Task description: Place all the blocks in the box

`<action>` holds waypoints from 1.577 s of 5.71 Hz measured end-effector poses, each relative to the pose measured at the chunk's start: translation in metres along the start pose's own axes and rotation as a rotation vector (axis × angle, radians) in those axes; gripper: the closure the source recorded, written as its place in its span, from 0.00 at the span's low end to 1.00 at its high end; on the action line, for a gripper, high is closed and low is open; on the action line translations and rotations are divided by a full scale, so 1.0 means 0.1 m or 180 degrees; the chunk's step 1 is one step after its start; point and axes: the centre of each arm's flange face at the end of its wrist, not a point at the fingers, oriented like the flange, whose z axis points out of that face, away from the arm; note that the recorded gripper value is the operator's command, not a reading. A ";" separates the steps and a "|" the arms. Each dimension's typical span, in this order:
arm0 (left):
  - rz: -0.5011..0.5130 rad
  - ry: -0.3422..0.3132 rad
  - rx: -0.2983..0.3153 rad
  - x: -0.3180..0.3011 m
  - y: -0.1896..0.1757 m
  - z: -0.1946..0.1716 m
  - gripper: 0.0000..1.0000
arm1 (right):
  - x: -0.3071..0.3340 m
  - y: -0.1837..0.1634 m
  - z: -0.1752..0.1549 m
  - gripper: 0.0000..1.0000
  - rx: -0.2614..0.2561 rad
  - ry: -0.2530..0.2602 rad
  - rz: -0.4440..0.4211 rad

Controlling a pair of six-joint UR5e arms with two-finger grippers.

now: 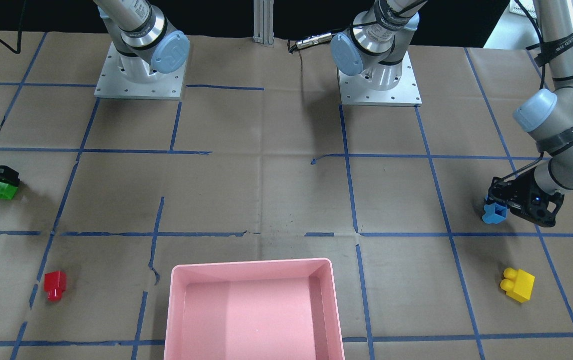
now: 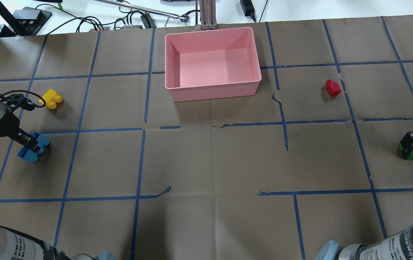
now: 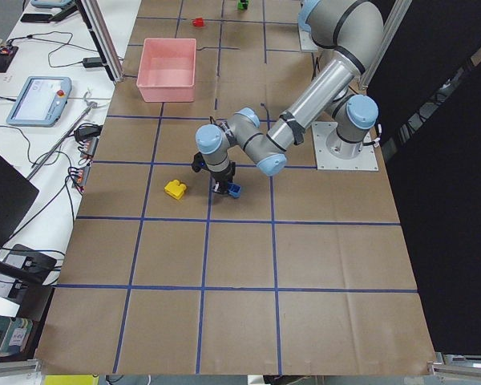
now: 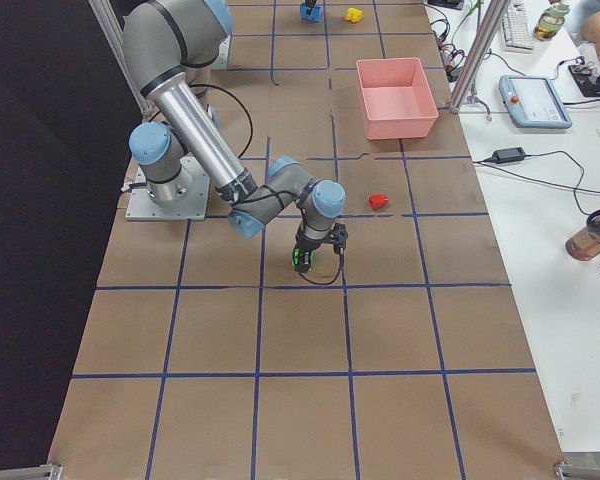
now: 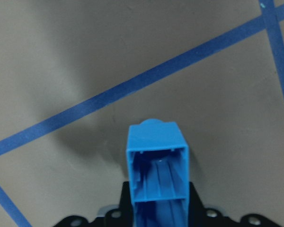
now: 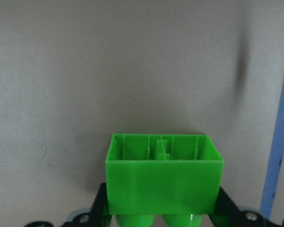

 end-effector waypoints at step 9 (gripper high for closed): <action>-0.0997 0.0292 0.0789 3.21 -3.55 -1.70 0.62 | -1.27 -1.05 -2.09 0.54 0.0518 0.0076 0.0268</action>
